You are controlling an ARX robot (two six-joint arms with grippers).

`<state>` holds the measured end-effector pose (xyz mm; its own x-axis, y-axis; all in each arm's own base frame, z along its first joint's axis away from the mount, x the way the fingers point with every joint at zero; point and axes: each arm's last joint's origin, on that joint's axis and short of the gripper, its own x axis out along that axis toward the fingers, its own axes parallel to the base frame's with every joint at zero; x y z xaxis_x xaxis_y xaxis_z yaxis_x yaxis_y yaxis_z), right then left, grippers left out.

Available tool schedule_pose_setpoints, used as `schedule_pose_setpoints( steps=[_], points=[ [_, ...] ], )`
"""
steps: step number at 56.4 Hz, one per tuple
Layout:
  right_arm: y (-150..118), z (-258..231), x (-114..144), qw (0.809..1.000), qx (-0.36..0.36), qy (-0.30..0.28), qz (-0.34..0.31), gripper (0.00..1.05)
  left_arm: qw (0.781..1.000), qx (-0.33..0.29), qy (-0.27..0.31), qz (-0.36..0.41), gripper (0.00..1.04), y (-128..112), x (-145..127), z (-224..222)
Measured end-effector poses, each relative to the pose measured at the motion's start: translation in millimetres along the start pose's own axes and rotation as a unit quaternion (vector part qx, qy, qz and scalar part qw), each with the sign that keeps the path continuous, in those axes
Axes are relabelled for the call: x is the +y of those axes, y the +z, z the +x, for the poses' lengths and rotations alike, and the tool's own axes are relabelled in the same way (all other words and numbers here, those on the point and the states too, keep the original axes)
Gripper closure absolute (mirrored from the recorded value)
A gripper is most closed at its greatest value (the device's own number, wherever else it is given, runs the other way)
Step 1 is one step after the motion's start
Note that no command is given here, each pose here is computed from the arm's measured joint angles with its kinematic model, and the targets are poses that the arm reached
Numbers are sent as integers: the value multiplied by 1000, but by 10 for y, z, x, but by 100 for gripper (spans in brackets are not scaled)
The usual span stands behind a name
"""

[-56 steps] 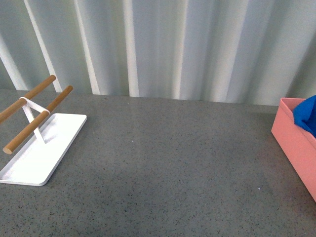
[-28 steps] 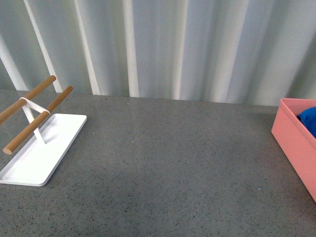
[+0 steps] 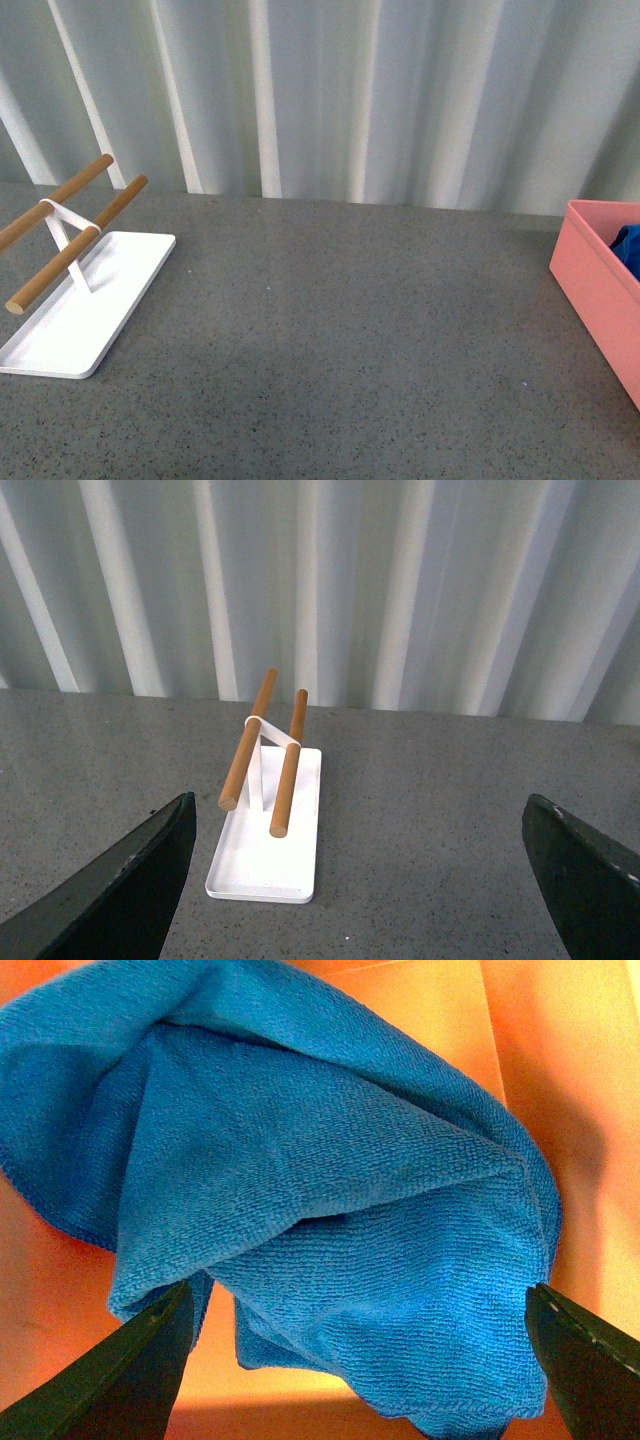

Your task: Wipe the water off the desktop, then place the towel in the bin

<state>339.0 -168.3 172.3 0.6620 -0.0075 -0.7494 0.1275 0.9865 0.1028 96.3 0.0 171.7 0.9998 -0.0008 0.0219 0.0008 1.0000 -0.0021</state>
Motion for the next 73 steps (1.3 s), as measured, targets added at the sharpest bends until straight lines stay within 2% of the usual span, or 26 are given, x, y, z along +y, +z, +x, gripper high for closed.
schedule_pose_setpoints(
  steps=[7, 16, 22, 27, 35, 43, 45, 48, 53, 57, 71, 73],
  points=[
    [177, -308, 210, 997, -69, -5, -46, 7, 1000, 0, 0, 0, 7, 0, 0, 0],
    [213, -858, 756, 979, -144, 44, -135, 7, 1000, 0, 0, 0, 7, 0, 0, 0],
    [-55, -1258, 1264, 956, -173, 102, -214, 7, 1000, 0, 0, 0, 7, 0, 0, 0],
    [-359, -1483, 1519, 941, -178, 131, -257, 7, 1000, 0, 0, 0, 7, 0, 0, 0],
    [-773, -1735, 1688, 926, -191, 148, -289, 7, 1000, 0, 0, 0, 7, 0, 0, 0],
    [-967, -1852, 1656, 928, -201, 120, -289, 7, 1000, 0, 0, 0, 7, 0, 0, 0],
    [-1011, -1840, 1613, 932, -248, 76, -254, 13, 1000, 0, 0, 0, 7, 0, 0, 0],
    [-1080, -1826, 1552, 927, -321, 28, -194, 22, 1000, 0, 0, 0, 7, 0, 0, 0],
    [-1207, -1804, 1489, 908, -400, 13, -121, 38, 1000, 0, 1, 0, 7, 0, 1, 0],
    [-1305, -1774, 1476, 904, -414, 27, -101, 52, 1000, 0, 0, 0, 7, 0, 0, 0],
    [-1588, -1627, 1432, 910, -404, 34, -86, 98, 1000, 0, 1, 0, 7, 0, 0, 0],
    [-1608, -1623, 1429, 909, -405, 34, -87, 102, 1000, 0, 1, 0, 7, 0, 0, 0]
  ],
)
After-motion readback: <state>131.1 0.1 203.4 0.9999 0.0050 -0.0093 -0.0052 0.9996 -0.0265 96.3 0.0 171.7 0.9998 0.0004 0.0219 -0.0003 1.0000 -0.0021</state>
